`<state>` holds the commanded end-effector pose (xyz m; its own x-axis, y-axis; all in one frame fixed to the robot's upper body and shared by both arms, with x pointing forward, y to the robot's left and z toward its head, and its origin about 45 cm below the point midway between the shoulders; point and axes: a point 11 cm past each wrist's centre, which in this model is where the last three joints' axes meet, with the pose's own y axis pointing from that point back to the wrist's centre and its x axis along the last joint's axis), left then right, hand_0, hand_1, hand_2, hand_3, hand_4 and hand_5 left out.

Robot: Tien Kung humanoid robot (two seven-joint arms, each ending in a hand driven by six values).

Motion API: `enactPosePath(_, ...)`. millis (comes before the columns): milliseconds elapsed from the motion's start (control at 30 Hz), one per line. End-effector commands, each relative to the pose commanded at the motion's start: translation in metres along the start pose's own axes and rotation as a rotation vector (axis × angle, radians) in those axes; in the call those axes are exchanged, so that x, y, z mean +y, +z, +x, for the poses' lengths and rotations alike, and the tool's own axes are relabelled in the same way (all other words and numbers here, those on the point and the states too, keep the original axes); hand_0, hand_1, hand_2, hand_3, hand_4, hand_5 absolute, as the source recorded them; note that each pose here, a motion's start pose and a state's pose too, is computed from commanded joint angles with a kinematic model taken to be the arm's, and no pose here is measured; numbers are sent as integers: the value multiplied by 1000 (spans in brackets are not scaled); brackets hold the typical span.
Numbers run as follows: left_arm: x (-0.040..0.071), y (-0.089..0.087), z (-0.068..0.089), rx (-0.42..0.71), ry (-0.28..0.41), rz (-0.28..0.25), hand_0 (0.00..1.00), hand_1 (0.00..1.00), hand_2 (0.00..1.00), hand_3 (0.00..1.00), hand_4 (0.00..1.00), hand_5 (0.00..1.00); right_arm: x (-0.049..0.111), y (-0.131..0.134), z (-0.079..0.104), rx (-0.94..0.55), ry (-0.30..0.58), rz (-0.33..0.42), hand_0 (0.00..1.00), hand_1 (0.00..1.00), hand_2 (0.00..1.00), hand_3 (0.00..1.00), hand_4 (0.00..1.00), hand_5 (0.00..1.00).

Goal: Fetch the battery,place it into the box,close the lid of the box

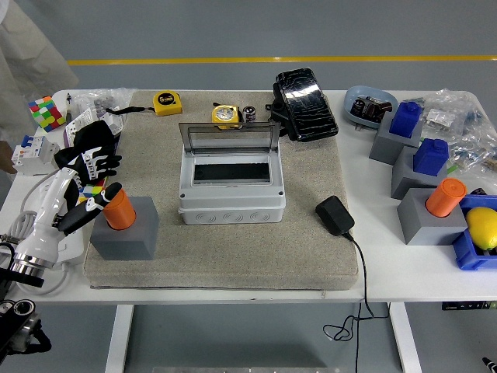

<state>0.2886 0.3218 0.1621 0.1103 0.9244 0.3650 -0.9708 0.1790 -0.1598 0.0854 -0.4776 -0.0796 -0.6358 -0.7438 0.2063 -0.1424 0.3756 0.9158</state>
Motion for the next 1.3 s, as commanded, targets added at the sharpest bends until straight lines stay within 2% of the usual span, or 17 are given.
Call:
enactPosePath(167,2,-6,-8,-2,-14,18,644,741,781,844,998,466,0,0,1,-1,1,-1,642,656,657,532,953,418)
enactPosePath(200,3,-7,-10,-1,-15,22,615,728,763,829,998,316,0,0,1,-1,1,-1,642,656,658,531,954,418)
enactPosePath(367,5,-11,-15,-4,-12,18,615,728,763,829,998,316,0,-1,1,-2,0,1,642,656,658,531,954,418)
enactPosePath(400,5,-11,-16,-8,-13,17,590,687,716,797,998,166,0,-1,1,-2,0,1,642,656,658,532,953,418)
enactPosePath(567,5,-14,-20,-3,-11,20,590,687,716,797,998,166,0,0,0,-1,-2,0,642,656,658,532,953,418)
enactPosePath(600,5,-14,-21,-1,-9,18,536,645,658,737,998,14,0,0,0,-1,-1,0,642,655,658,530,953,418)
enactPosePath(767,3,-16,-22,19,3,14,536,645,658,737,998,14,0,-1,0,1,-1,1,642,655,658,530,953,418)
enactPosePath(800,3,-16,-22,24,5,14,486,528,494,616,998,2,0,-1,0,0,0,1,642,656,657,531,953,419)
enactPosePath(967,0,-16,-24,39,10,11,486,528,494,616,998,2,0,-1,1,0,1,-1,642,656,657,531,953,419)
enactPosePath(1000,0,-15,-25,42,10,12,372,396,393,457,998,2,0,-1,1,0,1,-1,642,656,658,531,954,419)
enactPosePath(1167,-2,-17,-27,68,20,22,372,396,393,457,998,2,0,-1,0,4,-1,-1,642,656,658,531,954,419)
enactPosePath(1200,-2,-17,-26,76,26,25,289,303,321,333,998,2,0,-1,-1,6,-1,0,642,656,658,531,954,419)
enactPosePath(1300,-3,-18,-27,89,32,30,289,303,321,333,998,2,0,-2,-1,8,-1,2,642,656,658,531,954,419)
